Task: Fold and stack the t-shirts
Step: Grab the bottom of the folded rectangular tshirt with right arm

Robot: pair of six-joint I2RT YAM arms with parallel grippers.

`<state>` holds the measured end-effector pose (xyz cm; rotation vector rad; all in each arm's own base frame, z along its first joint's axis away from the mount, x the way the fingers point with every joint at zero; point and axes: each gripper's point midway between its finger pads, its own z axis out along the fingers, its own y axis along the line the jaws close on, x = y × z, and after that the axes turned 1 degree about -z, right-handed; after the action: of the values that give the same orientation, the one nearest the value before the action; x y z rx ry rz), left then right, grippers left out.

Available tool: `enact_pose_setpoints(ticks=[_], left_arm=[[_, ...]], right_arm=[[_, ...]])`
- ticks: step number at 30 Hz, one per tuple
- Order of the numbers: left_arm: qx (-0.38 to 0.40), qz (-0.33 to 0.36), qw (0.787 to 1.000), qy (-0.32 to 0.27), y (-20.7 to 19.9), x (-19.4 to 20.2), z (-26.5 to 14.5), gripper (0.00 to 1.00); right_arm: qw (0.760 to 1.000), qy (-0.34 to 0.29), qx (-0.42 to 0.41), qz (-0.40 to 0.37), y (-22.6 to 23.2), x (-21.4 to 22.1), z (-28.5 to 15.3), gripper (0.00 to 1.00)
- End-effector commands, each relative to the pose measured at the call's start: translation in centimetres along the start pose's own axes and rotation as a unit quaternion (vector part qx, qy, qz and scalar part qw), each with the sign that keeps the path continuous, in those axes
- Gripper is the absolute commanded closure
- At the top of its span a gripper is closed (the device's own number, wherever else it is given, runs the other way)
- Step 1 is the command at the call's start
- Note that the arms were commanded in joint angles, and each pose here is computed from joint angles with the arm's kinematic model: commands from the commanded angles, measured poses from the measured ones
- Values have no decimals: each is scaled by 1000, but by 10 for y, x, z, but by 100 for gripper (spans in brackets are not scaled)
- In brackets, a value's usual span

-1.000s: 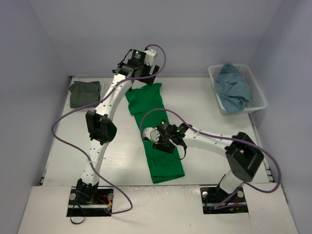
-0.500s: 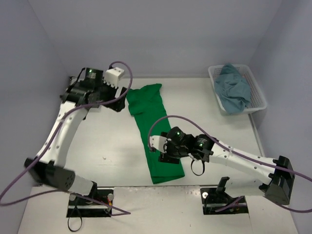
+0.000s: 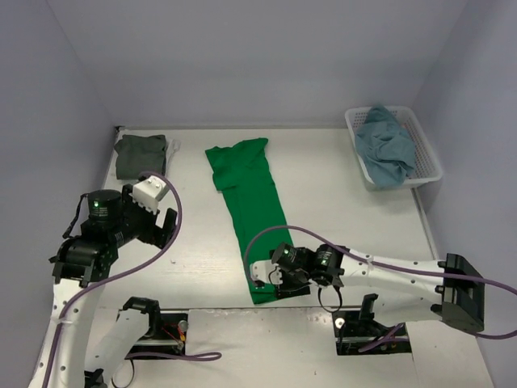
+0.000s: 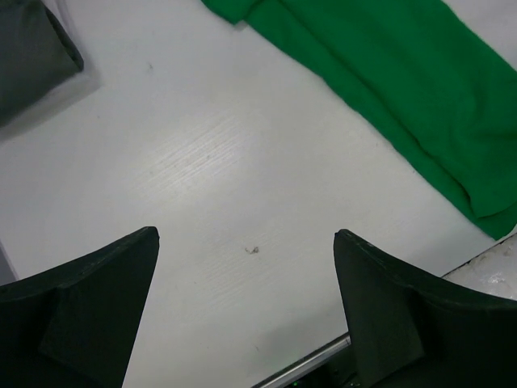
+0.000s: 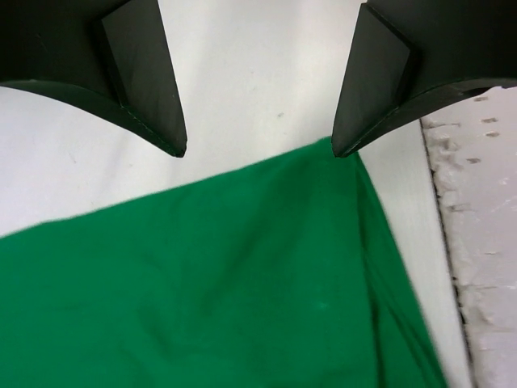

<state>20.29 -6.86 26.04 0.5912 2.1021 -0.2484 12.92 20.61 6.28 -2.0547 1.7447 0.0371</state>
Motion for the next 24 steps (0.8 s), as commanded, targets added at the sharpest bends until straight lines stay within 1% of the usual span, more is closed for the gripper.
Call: enact_pose_setpoints(ticks=[1,8,17,24], left_arm=[[7,-8,1000,-25,4,-11,11,17],[-1,-22,999,-29,11,-11,14,17],[3,-34,999,-34,12,-12,15,17],[8,-48,998,-51,10,-14,9,17]], right_arm=[[999,17,-9,-34,8,-4,9,31],[995,36,-41,-86,38,-17,26,29],[993,43,-60,-93,50,-22,43,29],[992,50,-61,-99,53,-20,57,33]])
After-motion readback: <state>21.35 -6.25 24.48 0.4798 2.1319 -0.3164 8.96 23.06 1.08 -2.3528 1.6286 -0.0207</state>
